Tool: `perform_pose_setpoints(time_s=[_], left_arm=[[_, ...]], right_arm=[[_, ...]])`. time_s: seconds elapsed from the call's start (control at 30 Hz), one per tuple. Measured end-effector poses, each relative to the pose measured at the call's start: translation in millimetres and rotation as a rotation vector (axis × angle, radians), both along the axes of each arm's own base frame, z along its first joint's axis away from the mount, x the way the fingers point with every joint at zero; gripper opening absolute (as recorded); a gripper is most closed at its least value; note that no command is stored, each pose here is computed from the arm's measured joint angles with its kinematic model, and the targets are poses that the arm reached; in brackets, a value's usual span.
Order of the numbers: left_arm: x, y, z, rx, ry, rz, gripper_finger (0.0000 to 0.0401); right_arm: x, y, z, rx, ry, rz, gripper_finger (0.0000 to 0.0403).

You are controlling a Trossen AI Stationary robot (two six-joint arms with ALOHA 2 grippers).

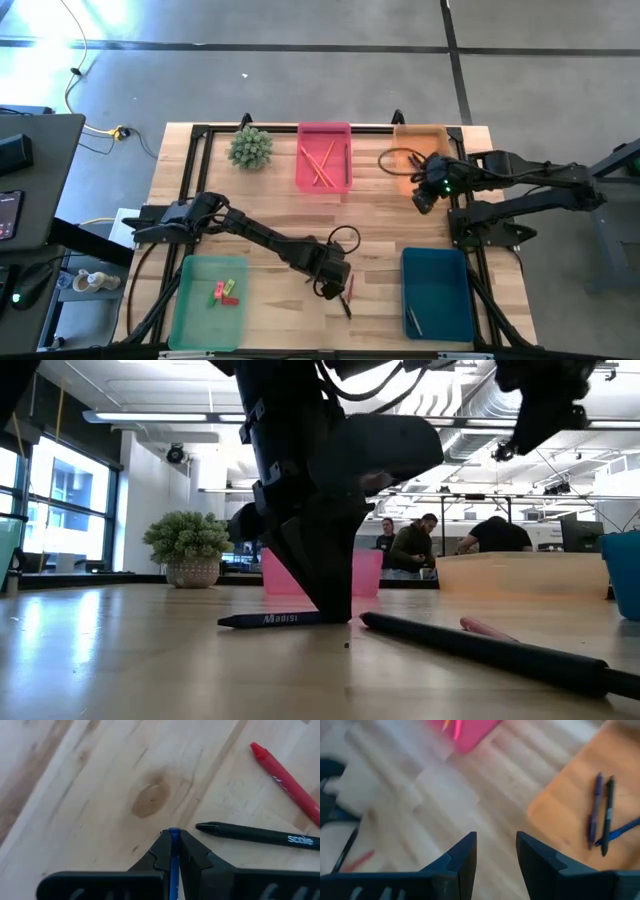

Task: Sort crayons/erasers/pens/pencils in bins
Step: Put the blue crayon into the blue bin

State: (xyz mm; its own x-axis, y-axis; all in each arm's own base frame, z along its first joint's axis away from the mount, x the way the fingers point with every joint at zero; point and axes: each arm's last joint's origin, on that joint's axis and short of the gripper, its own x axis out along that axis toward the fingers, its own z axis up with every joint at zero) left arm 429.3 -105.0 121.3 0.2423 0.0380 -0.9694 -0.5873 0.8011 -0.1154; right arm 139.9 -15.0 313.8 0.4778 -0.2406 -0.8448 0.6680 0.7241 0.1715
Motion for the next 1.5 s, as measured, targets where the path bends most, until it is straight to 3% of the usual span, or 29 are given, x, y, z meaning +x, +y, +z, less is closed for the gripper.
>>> perform_pose_setpoints(time_s=[0.23,0.43,0.77,1.07,1.5], left_arm=[[2.1,5.5,14.7,-0.077,-0.038,-0.072,0.0],[2.1,12.7,27.7,-0.132,-0.057,-0.109,0.0],[8.1,21.0,30.0,-0.205,-0.096,-0.143,0.0],[28.6,31.4,41.3,-0.338,-0.303,-0.186,0.0],[54.4,58.4,63.3,-0.413,-0.616,-0.136,0.0]], right_arm=[[-19.9,20.2,7.8,0.016,-0.055,0.155,0.013],[-35.7,33.5,-0.5,0.089,-0.108,0.175,0.013],[-23.7,64.7,-15.4,0.209,-0.205,0.308,0.013],[-25.2,88.2,-27.5,0.264,-0.215,0.327,0.013],[-36.6,117.4,-19.7,0.382,-0.326,0.4,0.013]])
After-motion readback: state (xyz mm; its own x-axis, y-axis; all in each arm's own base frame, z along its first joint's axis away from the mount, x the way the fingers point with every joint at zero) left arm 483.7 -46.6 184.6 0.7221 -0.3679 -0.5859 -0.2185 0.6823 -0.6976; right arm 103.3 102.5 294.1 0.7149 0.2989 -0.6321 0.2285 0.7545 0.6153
